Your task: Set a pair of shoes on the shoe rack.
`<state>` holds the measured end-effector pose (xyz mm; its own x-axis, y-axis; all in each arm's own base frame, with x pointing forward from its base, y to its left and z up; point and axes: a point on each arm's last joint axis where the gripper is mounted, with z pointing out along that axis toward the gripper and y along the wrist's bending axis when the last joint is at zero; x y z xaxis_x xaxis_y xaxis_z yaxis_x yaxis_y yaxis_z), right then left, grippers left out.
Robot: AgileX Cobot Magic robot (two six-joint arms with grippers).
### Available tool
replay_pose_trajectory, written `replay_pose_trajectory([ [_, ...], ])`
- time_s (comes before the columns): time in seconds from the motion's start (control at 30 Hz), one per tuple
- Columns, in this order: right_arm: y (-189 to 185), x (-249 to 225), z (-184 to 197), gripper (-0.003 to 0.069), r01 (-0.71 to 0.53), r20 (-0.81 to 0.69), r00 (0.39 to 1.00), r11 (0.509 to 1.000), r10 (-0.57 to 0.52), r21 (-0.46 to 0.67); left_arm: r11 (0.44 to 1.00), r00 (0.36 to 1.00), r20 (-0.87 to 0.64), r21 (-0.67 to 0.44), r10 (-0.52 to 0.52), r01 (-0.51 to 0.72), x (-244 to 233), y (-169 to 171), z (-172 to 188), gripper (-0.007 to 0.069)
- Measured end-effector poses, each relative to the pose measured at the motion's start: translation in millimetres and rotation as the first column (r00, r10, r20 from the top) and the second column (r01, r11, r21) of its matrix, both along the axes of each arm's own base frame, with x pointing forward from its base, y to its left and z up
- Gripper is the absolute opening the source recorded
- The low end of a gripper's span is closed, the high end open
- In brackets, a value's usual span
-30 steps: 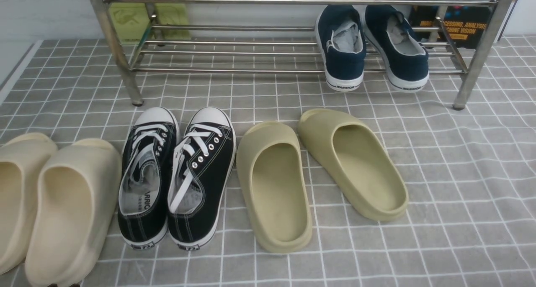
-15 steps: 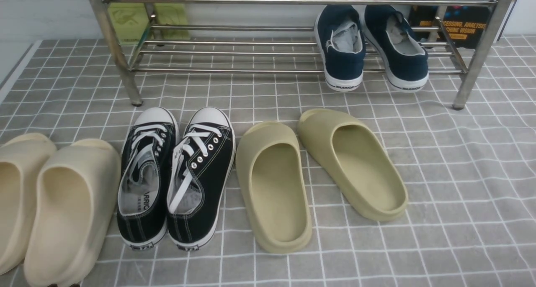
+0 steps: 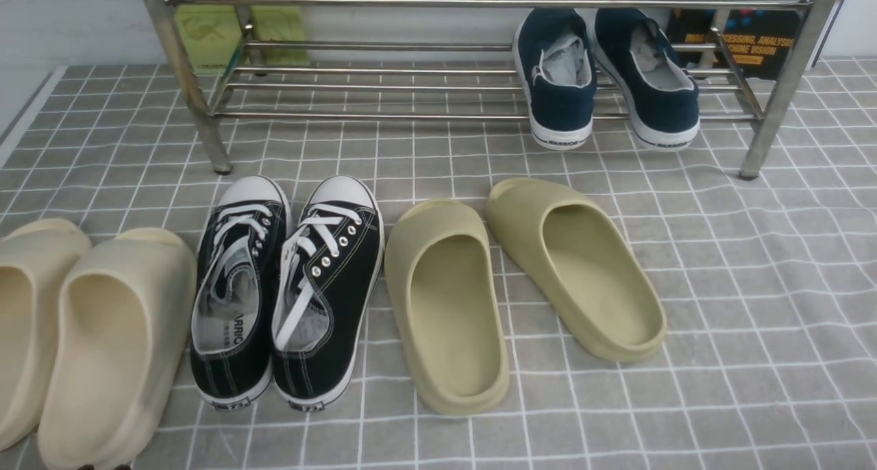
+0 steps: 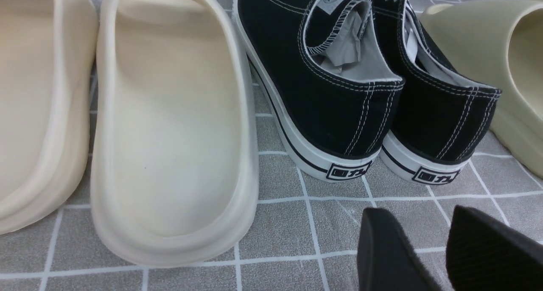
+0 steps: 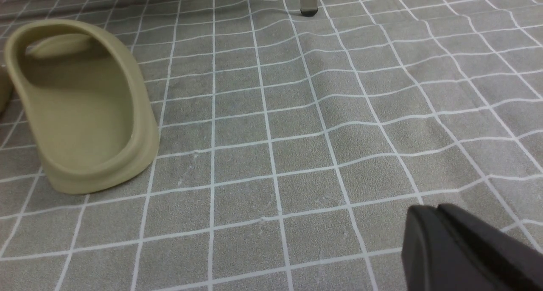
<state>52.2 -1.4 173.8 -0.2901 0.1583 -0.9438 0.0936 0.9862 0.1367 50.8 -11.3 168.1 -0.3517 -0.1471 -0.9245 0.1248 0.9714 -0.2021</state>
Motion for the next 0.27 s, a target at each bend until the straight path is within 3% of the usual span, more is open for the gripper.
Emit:
replay_pose_trajectory([
  [0.27, 0.0, 0.0, 0.0, 0.0059, 0.0, 0.0, 1.0, 1.0, 0.0, 0.0, 1.0, 1.0, 0.0, 0.0, 0.0, 0.0, 0.0, 0.0, 0.0, 0.0238],
])
